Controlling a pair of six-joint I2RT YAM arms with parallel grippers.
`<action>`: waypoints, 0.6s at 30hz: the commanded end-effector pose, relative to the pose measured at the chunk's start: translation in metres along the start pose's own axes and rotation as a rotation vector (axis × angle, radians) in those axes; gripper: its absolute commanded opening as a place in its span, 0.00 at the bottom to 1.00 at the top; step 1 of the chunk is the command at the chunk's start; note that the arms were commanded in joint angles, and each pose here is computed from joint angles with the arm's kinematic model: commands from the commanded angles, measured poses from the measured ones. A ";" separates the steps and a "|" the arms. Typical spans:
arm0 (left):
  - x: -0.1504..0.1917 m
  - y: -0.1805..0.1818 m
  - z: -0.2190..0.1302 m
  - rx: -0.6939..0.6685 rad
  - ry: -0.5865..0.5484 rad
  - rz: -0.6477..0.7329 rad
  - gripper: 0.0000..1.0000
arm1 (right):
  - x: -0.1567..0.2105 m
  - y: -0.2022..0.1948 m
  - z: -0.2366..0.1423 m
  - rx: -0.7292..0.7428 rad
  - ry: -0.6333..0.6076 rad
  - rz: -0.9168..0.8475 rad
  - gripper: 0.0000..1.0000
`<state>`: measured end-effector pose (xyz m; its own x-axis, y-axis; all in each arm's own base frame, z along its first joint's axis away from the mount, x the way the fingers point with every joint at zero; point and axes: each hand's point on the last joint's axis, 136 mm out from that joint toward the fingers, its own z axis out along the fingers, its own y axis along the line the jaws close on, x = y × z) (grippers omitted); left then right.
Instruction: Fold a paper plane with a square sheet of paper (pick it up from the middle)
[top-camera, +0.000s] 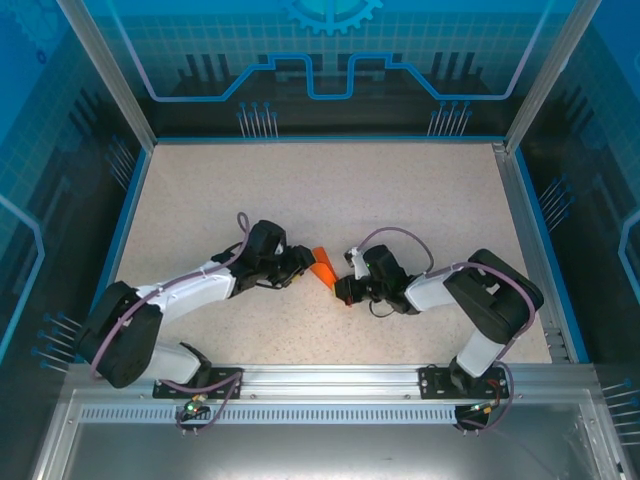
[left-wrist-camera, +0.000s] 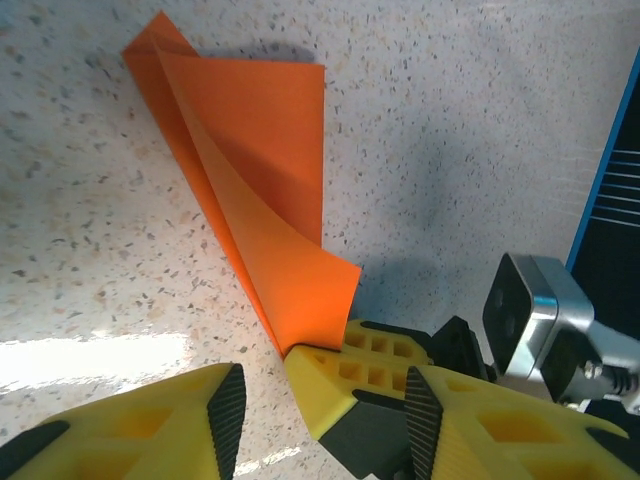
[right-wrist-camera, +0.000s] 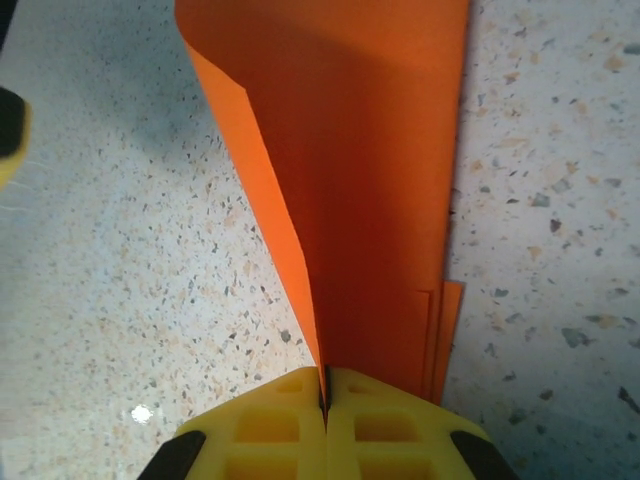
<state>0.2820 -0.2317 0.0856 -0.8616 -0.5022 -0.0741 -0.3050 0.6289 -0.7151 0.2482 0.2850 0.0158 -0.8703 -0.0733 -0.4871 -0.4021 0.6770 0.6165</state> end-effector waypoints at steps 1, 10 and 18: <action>0.011 -0.008 0.009 0.039 0.058 0.035 0.48 | 0.013 -0.004 0.005 -0.033 0.096 0.117 0.00; 0.013 -0.023 0.033 0.092 0.086 0.065 0.46 | 0.011 -0.003 0.007 -0.075 0.154 0.218 0.00; 0.009 -0.031 0.045 0.132 0.078 0.092 0.46 | 0.012 -0.011 0.007 -0.053 0.157 0.267 0.01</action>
<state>0.2932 -0.2691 0.0625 -0.9024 -0.4275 -0.0540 -0.2419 0.6063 -0.7576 0.2519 0.2887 0.0157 -0.9541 -0.0212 -0.2987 -0.2467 0.6209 0.7441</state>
